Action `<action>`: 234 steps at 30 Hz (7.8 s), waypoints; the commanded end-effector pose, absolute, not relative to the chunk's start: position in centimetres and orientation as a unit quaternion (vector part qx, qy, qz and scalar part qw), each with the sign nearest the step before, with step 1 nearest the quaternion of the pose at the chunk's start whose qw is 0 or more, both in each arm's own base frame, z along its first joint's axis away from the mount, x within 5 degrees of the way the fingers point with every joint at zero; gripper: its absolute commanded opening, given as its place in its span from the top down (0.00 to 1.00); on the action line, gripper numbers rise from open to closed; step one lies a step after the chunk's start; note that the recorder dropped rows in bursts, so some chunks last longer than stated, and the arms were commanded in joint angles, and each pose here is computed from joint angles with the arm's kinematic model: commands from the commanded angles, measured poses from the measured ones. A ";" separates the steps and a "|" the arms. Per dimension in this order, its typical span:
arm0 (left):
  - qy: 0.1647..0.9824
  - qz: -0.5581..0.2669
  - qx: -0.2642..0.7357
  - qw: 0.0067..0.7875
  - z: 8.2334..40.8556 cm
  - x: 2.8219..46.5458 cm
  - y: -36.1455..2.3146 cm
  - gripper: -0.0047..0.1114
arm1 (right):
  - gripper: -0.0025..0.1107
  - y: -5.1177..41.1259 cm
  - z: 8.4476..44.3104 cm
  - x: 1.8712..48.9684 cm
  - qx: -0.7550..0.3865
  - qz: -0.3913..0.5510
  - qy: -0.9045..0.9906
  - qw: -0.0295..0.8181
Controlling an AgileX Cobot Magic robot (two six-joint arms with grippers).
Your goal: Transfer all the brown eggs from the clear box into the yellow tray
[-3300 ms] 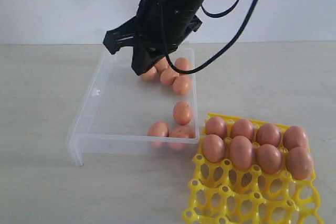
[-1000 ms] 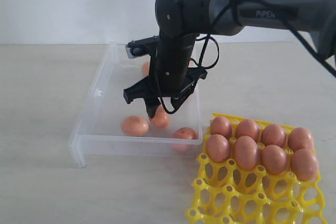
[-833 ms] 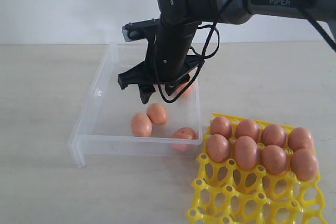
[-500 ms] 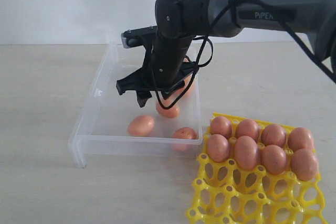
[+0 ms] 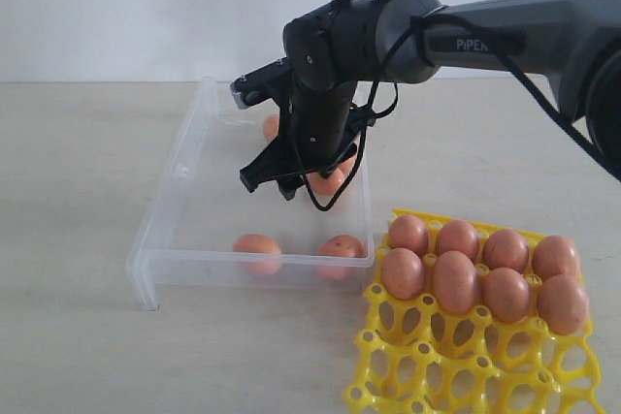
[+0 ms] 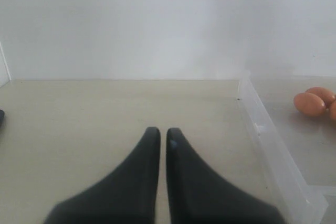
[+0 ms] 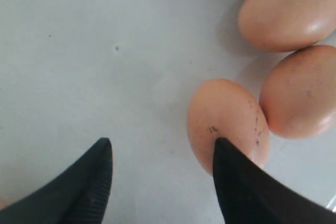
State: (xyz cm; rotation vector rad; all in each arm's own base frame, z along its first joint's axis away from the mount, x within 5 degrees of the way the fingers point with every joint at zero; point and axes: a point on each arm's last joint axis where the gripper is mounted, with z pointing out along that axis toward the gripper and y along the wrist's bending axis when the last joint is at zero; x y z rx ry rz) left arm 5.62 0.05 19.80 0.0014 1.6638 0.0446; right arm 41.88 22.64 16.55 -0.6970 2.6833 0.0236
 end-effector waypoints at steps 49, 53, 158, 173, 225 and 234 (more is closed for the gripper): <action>0.738 0.021 0.001 0.675 19.7 5.6 0.1 0.92 | 0.98 30.0 22.2 34.5 -0.211 0.217 0.856 0.420; 0.738 0.021 0.001 0.675 19.7 5.6 0.1 0.92 | 0.98 27.0 22.8 30.9 -0.198 0.235 0.842 0.444; 0.738 0.021 0.001 0.675 19.7 5.6 0.1 0.92 | 0.98 13.8 13.1 18.3 -0.216 0.146 0.836 0.483; 0.738 0.021 0.001 0.675 19.7 5.6 0.1 0.92 | 0.98 13.3 12.3 18.0 -0.267 0.096 0.847 0.450; 0.738 0.021 0.001 0.675 19.7 5.6 0.1 0.92 | 0.98 23.3 27.4 25.2 -0.438 0.164 0.838 0.282; 0.738 0.021 0.001 0.675 19.7 5.6 0.1 0.92 | 0.98 18.1 23.9 26.9 -0.359 -0.154 0.912 0.125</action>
